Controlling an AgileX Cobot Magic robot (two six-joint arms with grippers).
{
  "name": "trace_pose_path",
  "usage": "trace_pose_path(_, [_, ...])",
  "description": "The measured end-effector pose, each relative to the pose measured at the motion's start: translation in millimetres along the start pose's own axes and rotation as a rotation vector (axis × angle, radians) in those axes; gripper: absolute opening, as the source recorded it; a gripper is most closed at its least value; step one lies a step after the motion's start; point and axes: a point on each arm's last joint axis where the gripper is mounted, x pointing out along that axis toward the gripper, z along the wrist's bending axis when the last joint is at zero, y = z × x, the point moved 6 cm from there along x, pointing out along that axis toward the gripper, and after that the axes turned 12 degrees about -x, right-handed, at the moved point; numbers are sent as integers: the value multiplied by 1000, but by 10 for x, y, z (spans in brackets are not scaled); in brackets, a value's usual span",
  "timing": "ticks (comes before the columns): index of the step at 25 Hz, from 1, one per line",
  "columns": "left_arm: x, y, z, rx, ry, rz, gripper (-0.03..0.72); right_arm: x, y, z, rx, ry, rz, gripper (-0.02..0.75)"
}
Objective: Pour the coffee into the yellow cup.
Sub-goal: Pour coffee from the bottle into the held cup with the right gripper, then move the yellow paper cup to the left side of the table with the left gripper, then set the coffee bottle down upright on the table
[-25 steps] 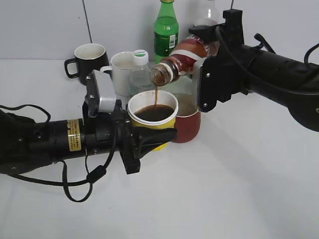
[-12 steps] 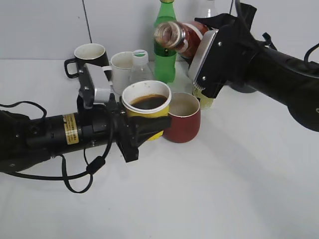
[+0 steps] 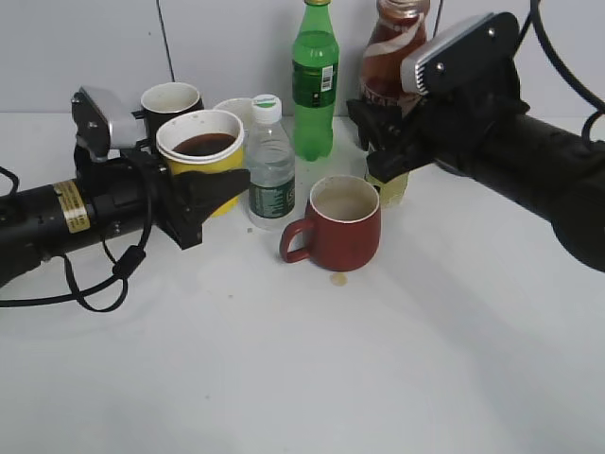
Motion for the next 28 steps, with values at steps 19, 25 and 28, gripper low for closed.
trace_pose_path(19, [-110,383,626,-58,-263,19,326,-538,1095,-202,245,286,268,517])
trace_pose_path(25, [-9,521,761,-54,-271,24,326,-405,1370,-76,235,268,299,517])
trace_pose_path(28, [44,595,824,-58,-272,30,326,-368,1406,-67,233,270,295,517])
